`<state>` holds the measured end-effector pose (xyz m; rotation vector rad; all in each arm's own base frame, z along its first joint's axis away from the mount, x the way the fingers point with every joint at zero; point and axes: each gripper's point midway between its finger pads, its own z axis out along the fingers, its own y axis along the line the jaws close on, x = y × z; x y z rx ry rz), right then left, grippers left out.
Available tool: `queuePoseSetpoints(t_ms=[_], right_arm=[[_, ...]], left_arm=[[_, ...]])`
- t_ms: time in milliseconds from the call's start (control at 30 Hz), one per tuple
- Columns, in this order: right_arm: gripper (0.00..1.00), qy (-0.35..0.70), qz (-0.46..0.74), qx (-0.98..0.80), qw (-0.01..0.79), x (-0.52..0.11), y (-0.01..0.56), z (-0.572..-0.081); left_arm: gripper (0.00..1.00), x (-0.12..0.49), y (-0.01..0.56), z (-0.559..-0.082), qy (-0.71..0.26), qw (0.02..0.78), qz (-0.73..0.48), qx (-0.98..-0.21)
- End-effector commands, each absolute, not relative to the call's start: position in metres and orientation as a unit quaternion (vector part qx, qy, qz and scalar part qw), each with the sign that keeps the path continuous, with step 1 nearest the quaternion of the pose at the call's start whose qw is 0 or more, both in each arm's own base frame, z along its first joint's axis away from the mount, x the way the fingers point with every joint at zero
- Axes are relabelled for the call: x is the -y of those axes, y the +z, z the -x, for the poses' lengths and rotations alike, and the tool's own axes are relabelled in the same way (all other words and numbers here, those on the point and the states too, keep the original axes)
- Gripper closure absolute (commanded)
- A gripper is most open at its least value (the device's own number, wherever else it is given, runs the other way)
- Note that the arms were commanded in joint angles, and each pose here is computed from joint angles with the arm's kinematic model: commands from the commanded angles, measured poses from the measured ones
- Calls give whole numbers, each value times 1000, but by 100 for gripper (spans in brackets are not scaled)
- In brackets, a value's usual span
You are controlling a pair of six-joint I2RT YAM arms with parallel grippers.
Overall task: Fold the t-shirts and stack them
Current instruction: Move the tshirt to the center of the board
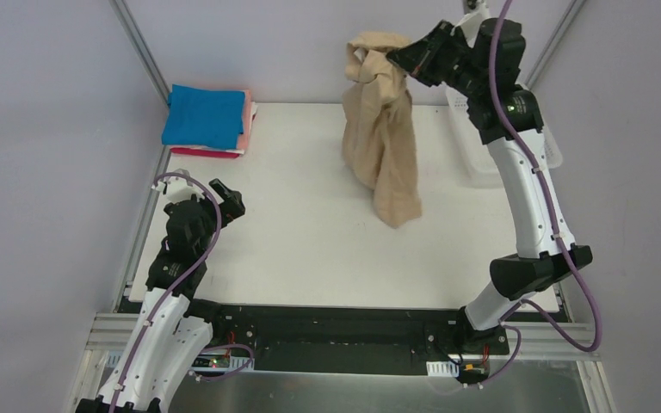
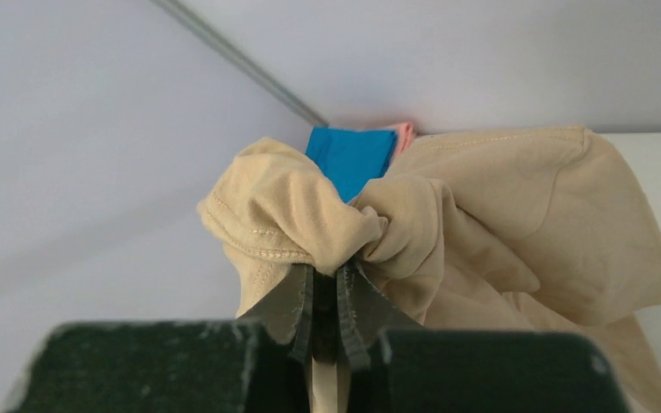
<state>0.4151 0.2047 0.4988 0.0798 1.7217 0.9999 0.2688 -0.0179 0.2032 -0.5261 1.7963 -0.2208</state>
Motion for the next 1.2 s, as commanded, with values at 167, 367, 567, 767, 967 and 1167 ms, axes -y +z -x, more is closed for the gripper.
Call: queuePoseSetpoints(t_ms=[167,367,567,767,967,1167], right_arm=[[100,497,68,-658,561,-279,562,-338],[100,489,25,-659,571,-302,563,-363],[100,384,-48,-694,607,-268,522,-396],[97,191,-162,-799,547,-172,341,-394],[63,134,-195,-860,452,-114,181,-345],[1,2,-271,-846,460,-40,174,-320]], left_arm=[[0,19,206,-270,-101,592,230,-766],[0,16,206,-270,-95,594,236,-763],[0,21,203,-273,-103,585,231,-771],[0,28,196,-280,-110,564,224,-787],[0,48,172,-294,-140,518,216,-816],[0,70,142,-309,-171,452,221,-847]])
